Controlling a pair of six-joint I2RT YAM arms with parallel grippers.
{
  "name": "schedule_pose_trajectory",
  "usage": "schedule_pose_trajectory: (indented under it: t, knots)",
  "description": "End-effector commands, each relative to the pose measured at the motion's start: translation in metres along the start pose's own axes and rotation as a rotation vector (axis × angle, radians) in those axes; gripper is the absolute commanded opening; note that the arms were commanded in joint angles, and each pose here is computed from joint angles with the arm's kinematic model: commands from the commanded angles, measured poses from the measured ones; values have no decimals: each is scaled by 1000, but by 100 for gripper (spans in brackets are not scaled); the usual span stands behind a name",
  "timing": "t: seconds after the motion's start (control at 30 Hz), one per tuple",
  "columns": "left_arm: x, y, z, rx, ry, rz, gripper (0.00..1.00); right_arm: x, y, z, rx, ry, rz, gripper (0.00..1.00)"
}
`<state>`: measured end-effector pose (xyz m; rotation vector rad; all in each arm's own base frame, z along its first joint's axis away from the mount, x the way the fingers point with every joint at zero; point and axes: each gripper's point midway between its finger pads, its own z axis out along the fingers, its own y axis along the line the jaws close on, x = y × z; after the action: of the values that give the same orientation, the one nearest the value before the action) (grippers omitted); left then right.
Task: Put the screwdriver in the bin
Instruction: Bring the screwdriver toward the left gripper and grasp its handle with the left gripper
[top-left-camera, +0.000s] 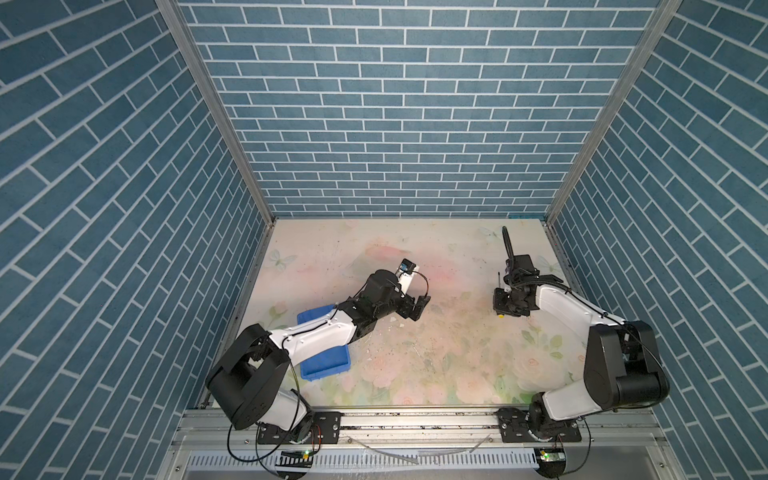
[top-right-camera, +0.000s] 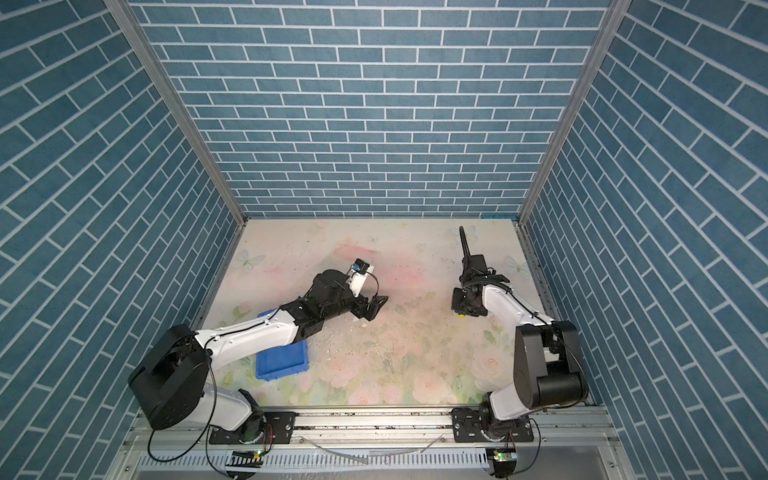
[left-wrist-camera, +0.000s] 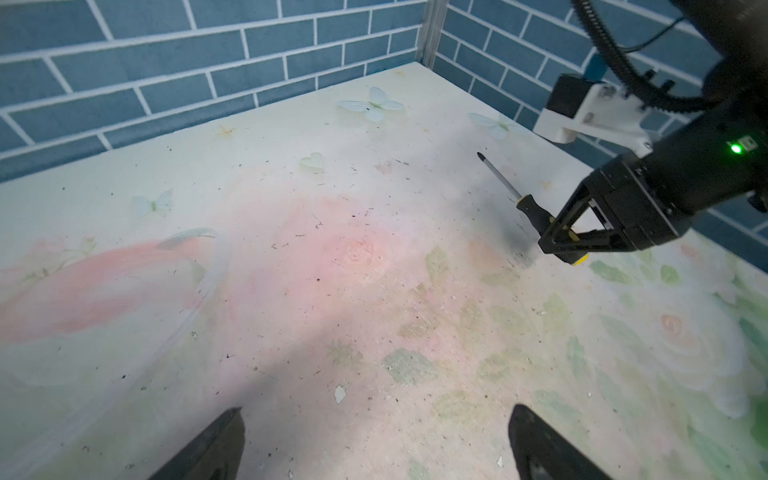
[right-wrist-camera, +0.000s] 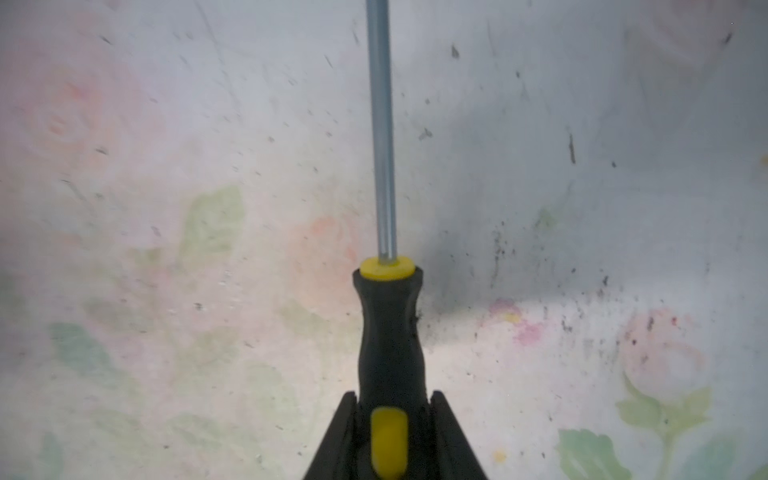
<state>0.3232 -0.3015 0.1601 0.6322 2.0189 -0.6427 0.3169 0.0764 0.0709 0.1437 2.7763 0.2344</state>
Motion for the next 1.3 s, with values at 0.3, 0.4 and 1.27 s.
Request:
schedule_pose_trajectory:
  t: [0.3, 0.4, 1.27]
  knots:
    - [-94, -7, -19, 191, -185, -317, 100, -78, 135, -101, -543, -409, -290, 0]
    - [-119, -19, -20, 278, -239, -360, 99, -79, 161, -118, -593, -446, -380, 0]
    - [-155, -33, -17, 422, -333, -472, 50, -43, 267, -157, -824, -445, -702, 0]
